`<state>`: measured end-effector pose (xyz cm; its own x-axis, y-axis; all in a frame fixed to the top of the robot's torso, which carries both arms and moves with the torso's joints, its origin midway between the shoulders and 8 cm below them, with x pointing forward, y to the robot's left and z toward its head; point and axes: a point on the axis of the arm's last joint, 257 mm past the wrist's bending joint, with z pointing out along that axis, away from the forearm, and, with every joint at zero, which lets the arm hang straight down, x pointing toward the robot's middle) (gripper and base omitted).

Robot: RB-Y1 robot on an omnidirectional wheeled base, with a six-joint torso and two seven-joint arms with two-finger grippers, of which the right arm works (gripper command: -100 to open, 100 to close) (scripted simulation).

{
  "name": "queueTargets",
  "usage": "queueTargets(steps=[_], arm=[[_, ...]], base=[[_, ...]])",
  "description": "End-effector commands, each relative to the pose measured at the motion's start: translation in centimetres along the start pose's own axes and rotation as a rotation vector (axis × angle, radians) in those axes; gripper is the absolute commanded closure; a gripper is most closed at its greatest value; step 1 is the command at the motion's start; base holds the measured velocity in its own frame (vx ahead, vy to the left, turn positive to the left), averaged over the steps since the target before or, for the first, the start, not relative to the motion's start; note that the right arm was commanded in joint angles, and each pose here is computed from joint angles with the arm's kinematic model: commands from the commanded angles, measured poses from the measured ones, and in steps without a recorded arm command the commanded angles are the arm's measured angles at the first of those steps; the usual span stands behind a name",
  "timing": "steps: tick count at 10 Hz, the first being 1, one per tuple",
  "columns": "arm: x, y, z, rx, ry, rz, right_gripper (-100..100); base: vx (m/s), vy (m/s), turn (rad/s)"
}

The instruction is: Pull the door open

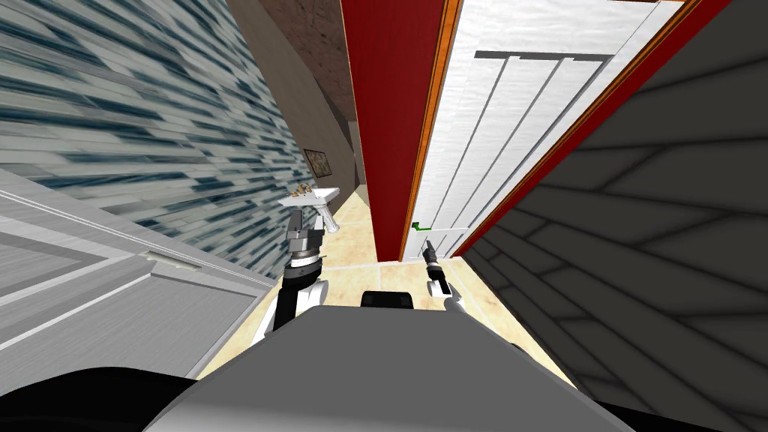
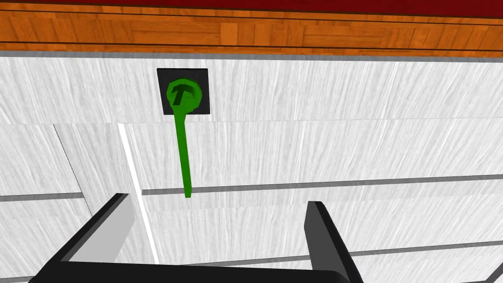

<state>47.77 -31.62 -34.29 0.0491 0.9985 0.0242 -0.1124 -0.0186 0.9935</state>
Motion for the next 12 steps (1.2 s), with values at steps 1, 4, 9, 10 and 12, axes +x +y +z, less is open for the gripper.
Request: queueTargets(steps=[1, 4, 9, 10, 12], arm=[[-0.2, -0.6, -0.08, 0.014, -0.003, -0.003, -100], [-0.7, -1.7, -0.27, 0.038, -0.010, -0.008, -100], [-1.6, -3.8, -0.74, 0.085, -0.023, -0.020, -100], [-1.8, -4.1, -0.85, 0.094, -0.026, -0.022, -100], [-2.0, -4.7, -1.02, 0.107, -0.030, -0.026, -100]], base=[[0.017, -0.114, 0.132], [0.020, -0.093, 0.130], [0.018, -0.110, 0.152], [0.017, -0.123, 0.140], [0.001, -0.102, 0.114]])
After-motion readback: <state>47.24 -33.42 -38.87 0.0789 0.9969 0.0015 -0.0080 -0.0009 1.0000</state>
